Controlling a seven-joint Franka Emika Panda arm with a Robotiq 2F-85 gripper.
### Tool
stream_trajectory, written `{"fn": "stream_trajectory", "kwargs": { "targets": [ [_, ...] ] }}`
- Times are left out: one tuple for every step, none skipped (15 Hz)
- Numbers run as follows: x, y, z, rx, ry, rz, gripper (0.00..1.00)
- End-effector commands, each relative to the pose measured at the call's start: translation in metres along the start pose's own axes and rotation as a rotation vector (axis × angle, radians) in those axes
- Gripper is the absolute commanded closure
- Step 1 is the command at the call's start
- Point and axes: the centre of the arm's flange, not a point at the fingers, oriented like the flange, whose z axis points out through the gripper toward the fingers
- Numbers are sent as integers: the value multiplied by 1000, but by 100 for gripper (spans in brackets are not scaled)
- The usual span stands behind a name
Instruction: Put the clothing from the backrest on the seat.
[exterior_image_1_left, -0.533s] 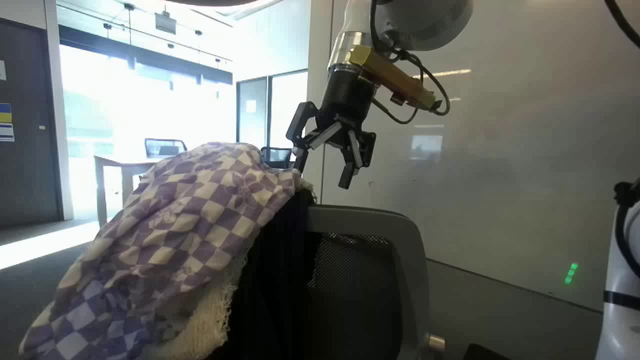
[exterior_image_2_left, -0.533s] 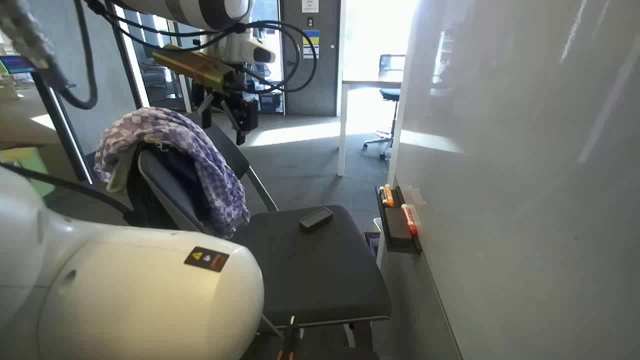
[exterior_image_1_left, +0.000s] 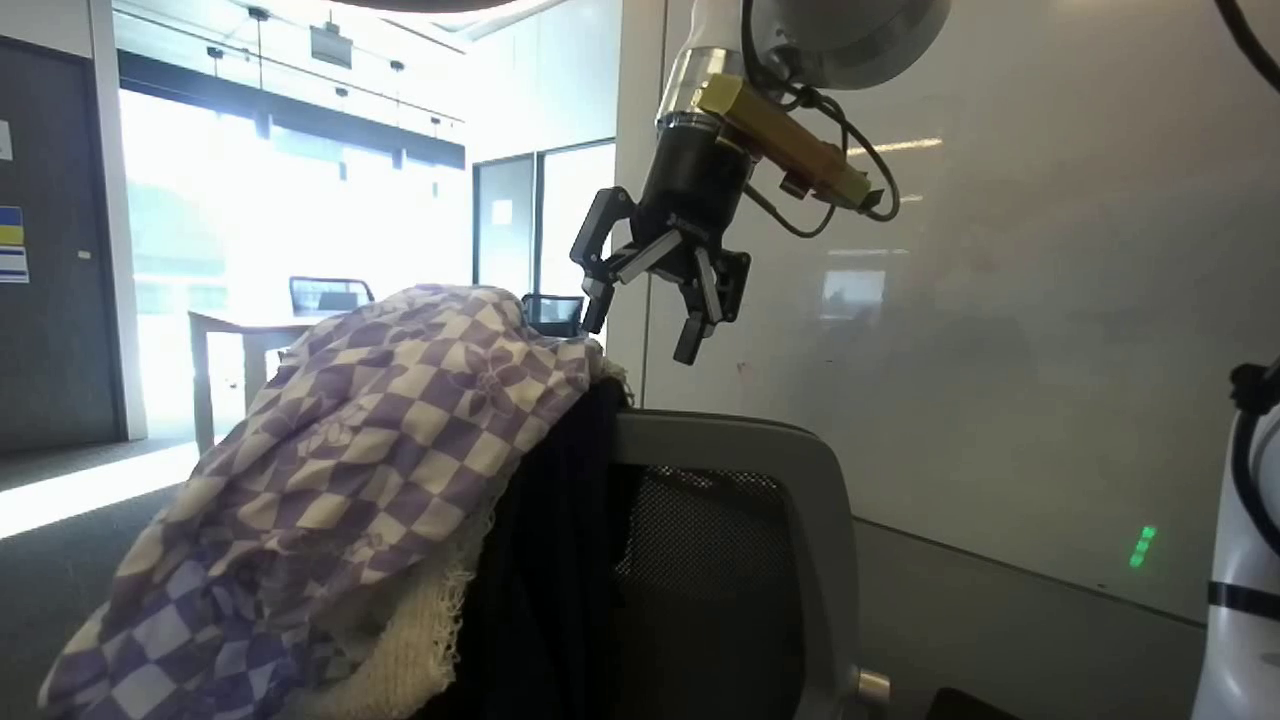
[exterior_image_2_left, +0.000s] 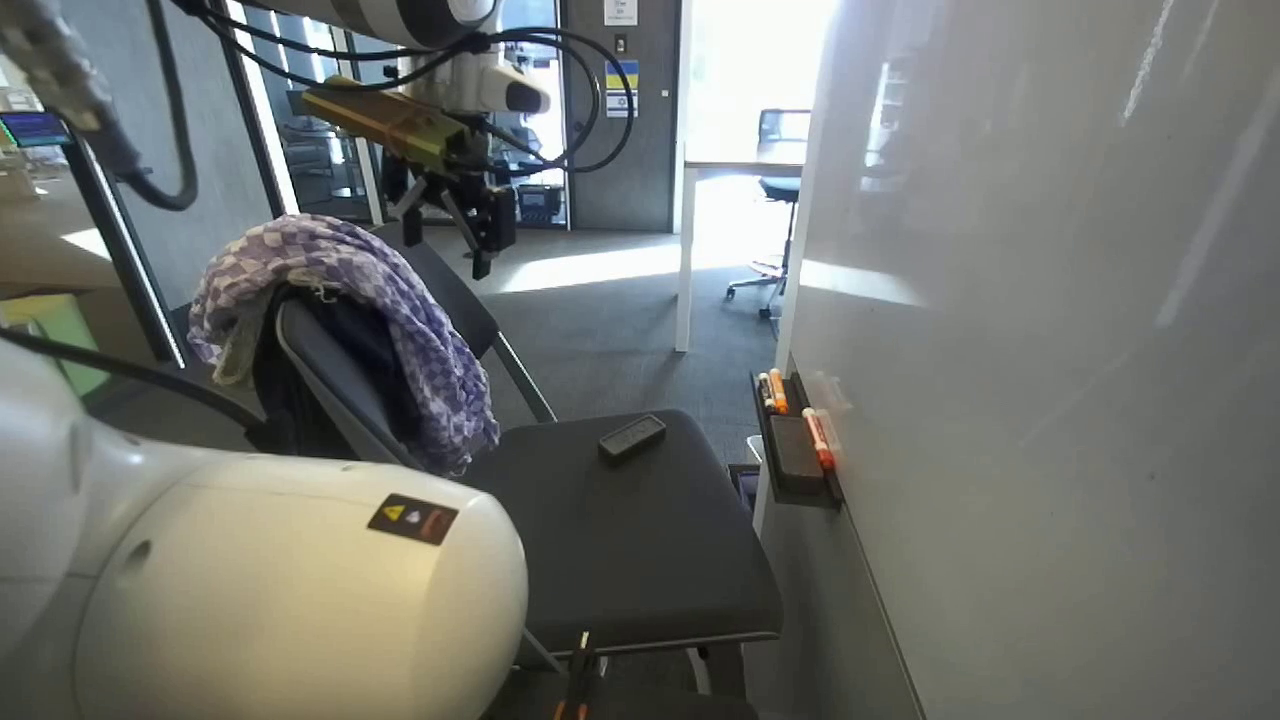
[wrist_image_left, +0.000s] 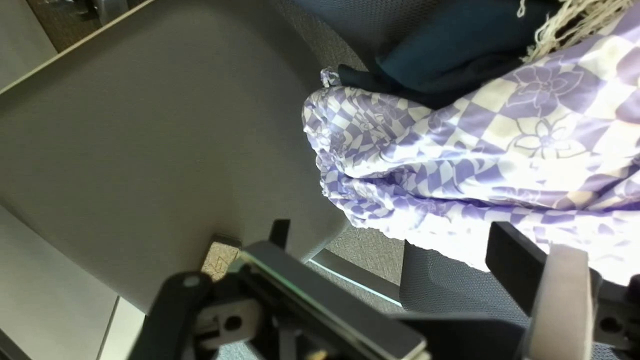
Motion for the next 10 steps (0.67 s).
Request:
{"fn": "stream_trajectory", "kwargs": {
  "targets": [
    [-2, -6, 1, 4, 7, 2, 0],
    [-7, -20, -2, 10, 14, -11, 0],
    [-11, -29, -4, 16, 15, -8, 0],
    [-15, -45, -10, 8, 27, -15, 0],
    [-19, -60, -12, 12, 49, -24, 0],
    [-22, -76, -11, 12, 55, -24, 0],
    [-25, -91, -11, 9, 62, -38, 0],
    [-27, -106, -9, -5, 62, -46, 0],
    [-29, -118, -9, -15, 60, -58, 0],
    [-28, -124, -4, -31, 52, -45, 0]
  ]
}}
